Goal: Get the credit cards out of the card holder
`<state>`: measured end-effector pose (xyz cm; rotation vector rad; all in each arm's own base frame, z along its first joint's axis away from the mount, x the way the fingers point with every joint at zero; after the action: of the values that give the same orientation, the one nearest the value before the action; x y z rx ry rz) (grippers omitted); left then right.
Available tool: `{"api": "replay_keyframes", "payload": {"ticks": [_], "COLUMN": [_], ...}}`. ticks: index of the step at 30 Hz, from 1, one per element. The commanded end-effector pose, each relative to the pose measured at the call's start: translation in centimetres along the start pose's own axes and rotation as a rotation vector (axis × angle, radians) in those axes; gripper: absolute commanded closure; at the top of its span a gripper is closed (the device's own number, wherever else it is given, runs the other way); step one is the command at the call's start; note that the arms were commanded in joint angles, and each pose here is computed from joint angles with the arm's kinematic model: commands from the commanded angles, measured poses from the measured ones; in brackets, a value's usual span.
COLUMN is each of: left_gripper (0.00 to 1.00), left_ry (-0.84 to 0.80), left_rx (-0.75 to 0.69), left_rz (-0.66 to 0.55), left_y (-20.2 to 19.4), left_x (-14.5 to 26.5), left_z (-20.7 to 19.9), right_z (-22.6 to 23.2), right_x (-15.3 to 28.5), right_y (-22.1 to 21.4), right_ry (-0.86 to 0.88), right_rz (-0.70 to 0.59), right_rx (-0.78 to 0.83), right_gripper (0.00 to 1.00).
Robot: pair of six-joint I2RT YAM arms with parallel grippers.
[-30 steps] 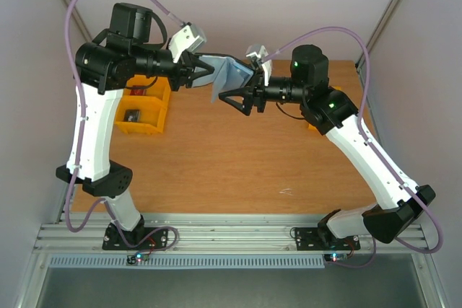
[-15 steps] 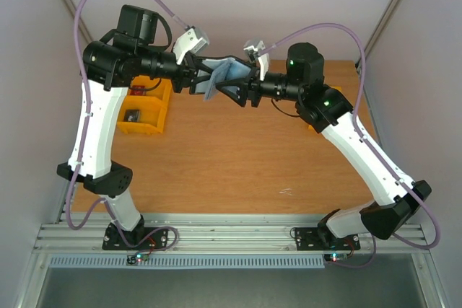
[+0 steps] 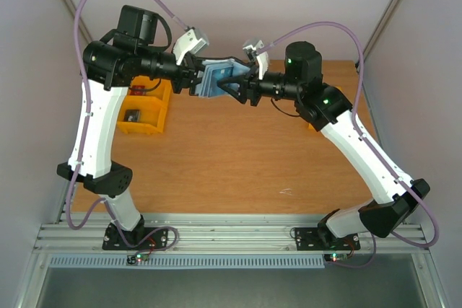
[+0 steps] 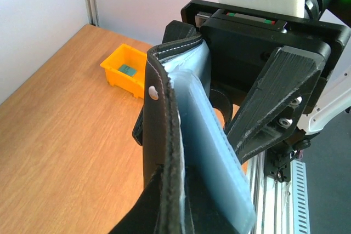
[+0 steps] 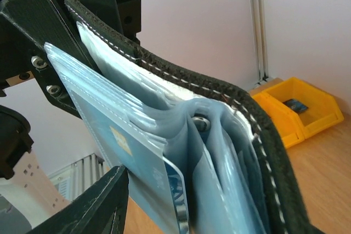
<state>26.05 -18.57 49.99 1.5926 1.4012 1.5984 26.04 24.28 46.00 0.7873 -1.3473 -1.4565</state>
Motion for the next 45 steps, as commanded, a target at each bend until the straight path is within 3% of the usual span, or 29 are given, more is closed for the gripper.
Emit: {"api": "replay_keyframes", "payload": {"ticks": [1,9,14,18,24,37,41,45], "left_gripper": [1.00,1.00,1.00,1.00,1.00,1.00,1.00,1.00], "left_ry": [-0.059,-0.149,-0.150,-0.136,-0.140,-0.176,-0.199,-0.189], "left_rx": [-0.059,-0.046,-0.044,-0.038,-0.041,-0.055,-0.055,-0.060], "left_rz": [-0.048,-0.057,-0.046,-0.037,-0.039,-0.079,-0.087,-0.086], "left_y": [0.8,0.6,0.3,0.1,0.0,0.2,0.2,0.2], "left_x": [0.6,0.9,0.7,0.7,0.8,2.1,2.2,2.3], "left_z": [-1.3,-2.1,-2.0,-1.7,-1.7,-1.8,-2.0,-1.9], "right_z": [0.9,2.4,3.1,3.4,3.6,3.3,3.4,3.4], "right_x": [0.8,1.8,2.3,2.9,3.6,4.9,5.2,5.5], "right_y": [0.4,0.3,0.1,0.0,0.0,-0.2,0.0,0.4], "right_ry": [0.051,0.235,0.285,0.289,0.272,0.261,0.285,0.298], "right_rz": [0.009,0.039,0.075,0.084,0.106,0.113,0.101,0.076], "right_rx": [0.013,0.006,0.007,0.023,0.032,0.015,0.009,-0.001], "right_gripper": [0.68,0.79,0.97,0.99,0.72,0.49,0.52,0.68]}}
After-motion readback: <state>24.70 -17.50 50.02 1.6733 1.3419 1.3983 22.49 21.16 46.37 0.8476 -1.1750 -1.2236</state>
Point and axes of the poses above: each gripper's point midway between its finger pads, its own x axis back along the fingers, its own z axis along the line the jaws close on, y = z × x, the point moved 8 cm from there along x, back along the fingers, and after that the axes turned 4 degrees about x, right-handed, at the moved point
